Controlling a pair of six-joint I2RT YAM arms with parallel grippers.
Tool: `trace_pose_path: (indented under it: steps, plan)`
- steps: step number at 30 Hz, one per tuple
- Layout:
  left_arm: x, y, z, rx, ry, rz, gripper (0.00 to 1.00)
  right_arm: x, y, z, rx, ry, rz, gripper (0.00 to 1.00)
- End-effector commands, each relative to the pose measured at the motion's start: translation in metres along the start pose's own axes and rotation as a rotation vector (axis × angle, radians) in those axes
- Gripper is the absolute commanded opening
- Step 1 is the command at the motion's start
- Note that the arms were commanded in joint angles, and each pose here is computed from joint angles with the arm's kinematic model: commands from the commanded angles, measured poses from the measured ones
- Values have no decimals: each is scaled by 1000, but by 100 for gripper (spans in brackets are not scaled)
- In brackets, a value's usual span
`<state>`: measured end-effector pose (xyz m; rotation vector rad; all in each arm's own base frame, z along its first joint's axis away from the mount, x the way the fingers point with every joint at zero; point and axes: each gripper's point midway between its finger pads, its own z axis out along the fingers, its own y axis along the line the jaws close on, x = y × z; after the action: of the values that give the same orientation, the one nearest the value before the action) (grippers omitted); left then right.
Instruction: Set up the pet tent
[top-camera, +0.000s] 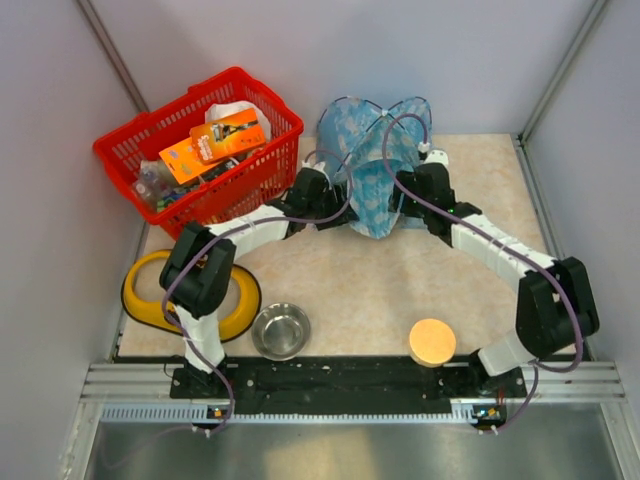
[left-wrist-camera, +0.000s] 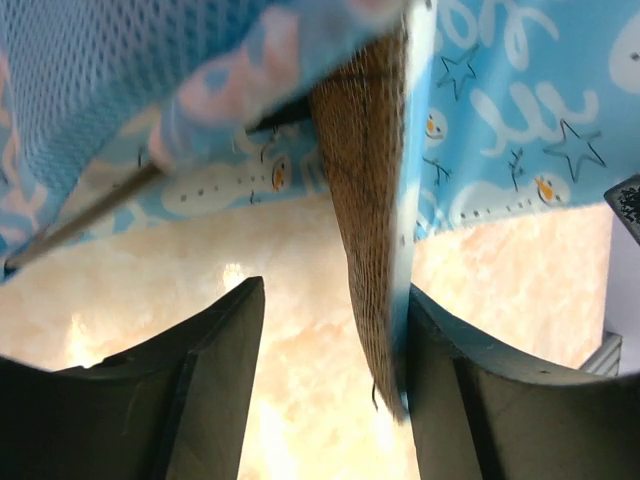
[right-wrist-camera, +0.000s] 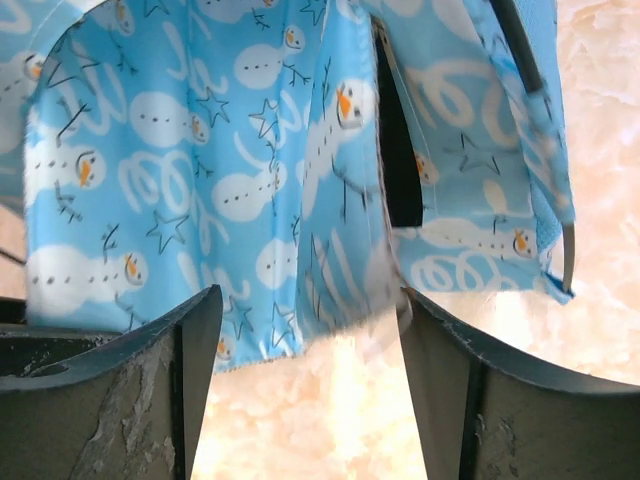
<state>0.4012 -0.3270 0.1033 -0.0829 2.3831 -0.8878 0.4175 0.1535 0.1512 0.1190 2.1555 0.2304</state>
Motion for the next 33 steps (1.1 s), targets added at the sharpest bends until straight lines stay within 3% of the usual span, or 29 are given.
trace_pose_path:
  steps: [1,5,11,15,19,21,26,29,33]
  plan:
    - [-25,-45,-42,192,-130,72,61,-4,3,-24,-75,-74,63,72]
    - [-24,-50,-74,244,-197,164,63,21,3,-28,-134,-85,127,79]
    - [-26,-15,-103,108,-319,292,64,43,20,-21,-252,-146,224,80]
    - [-26,-2,-115,62,-368,291,64,43,26,-8,-291,-243,285,75]
    - [-18,3,-125,55,-369,282,64,48,31,15,-294,-254,339,67]
    - [-15,7,-131,46,-373,274,64,47,32,21,-289,-272,361,59]
    - [-3,17,-142,22,-365,258,64,34,36,25,-288,-325,389,17]
    - [3,20,-152,13,-347,233,64,22,39,22,-281,-355,400,2]
    - [11,20,-165,15,-329,205,64,10,40,28,-257,-374,421,0]
